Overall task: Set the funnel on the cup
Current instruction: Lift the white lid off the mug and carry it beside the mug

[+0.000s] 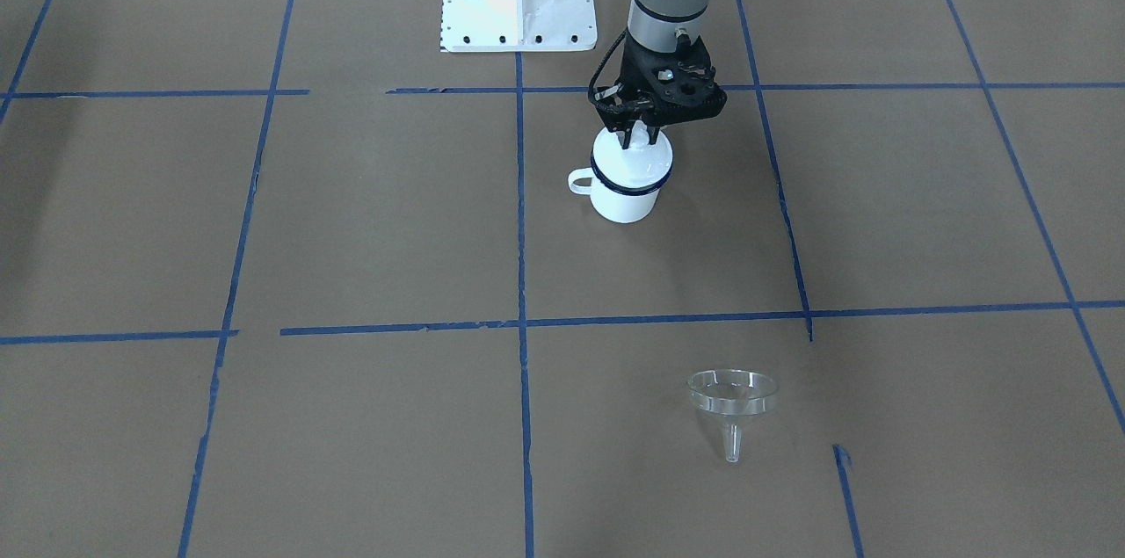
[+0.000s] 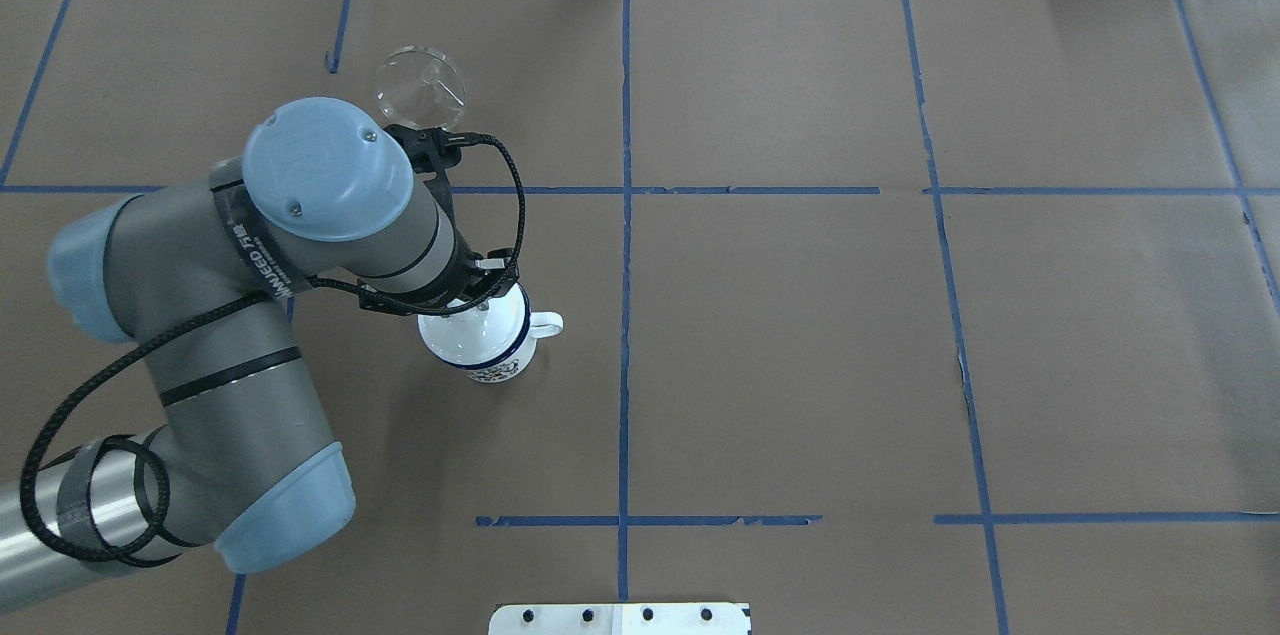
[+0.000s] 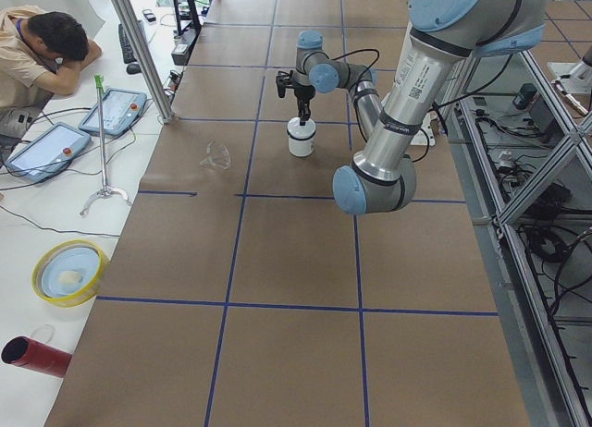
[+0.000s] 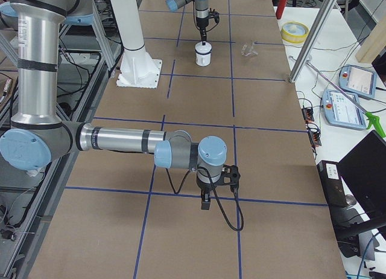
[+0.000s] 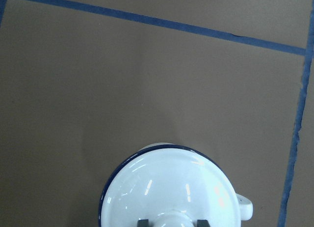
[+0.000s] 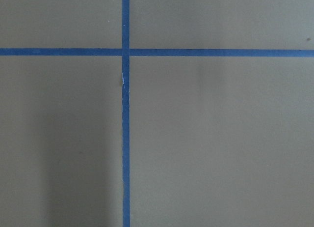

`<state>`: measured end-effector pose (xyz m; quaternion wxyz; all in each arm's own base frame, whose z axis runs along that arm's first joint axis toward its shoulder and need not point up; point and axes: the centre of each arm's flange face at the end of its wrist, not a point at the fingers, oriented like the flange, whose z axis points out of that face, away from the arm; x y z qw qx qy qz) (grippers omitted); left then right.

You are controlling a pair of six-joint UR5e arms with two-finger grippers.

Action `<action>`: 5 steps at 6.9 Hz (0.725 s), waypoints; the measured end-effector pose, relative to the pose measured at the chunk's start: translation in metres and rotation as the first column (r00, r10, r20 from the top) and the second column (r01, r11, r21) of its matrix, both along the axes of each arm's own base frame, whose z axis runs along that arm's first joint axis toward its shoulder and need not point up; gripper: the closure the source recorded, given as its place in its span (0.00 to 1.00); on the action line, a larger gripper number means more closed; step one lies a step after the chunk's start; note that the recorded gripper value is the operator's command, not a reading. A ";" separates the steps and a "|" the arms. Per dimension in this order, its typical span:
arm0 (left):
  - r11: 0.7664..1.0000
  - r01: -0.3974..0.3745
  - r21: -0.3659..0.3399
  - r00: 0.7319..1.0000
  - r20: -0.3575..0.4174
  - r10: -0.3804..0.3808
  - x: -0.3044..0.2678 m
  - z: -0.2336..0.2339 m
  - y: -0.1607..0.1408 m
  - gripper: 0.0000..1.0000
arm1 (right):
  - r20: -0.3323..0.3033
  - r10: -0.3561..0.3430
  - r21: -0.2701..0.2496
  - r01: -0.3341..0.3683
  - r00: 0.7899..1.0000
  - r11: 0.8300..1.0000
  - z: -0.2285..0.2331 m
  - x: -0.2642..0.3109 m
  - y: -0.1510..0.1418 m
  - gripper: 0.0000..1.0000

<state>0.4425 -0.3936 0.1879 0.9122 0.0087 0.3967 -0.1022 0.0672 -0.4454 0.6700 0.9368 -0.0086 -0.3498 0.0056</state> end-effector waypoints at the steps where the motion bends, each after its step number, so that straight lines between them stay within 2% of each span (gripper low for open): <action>1: 1.000 -0.013 0.022 1.000 0.007 0.013 -0.027 -0.015 0.008 1.00 | 0.000 0.000 0.000 0.000 1.000 1.000 0.000 0.000 0.000 0.00; 2: 0.997 -0.034 0.067 0.999 0.011 0.033 -0.059 -0.021 0.014 1.00 | 0.000 0.000 0.000 0.000 1.000 1.000 0.000 0.000 0.000 0.00; 3: 0.990 -0.074 0.122 0.997 0.029 0.071 -0.087 -0.008 0.020 1.00 | 0.000 0.000 -0.001 0.000 1.000 1.000 0.000 0.000 0.000 0.00; 5: 0.972 -0.141 0.190 0.990 0.059 0.132 -0.112 0.055 0.030 1.00 | 0.000 0.000 0.000 0.000 1.000 1.000 0.000 0.000 0.000 0.00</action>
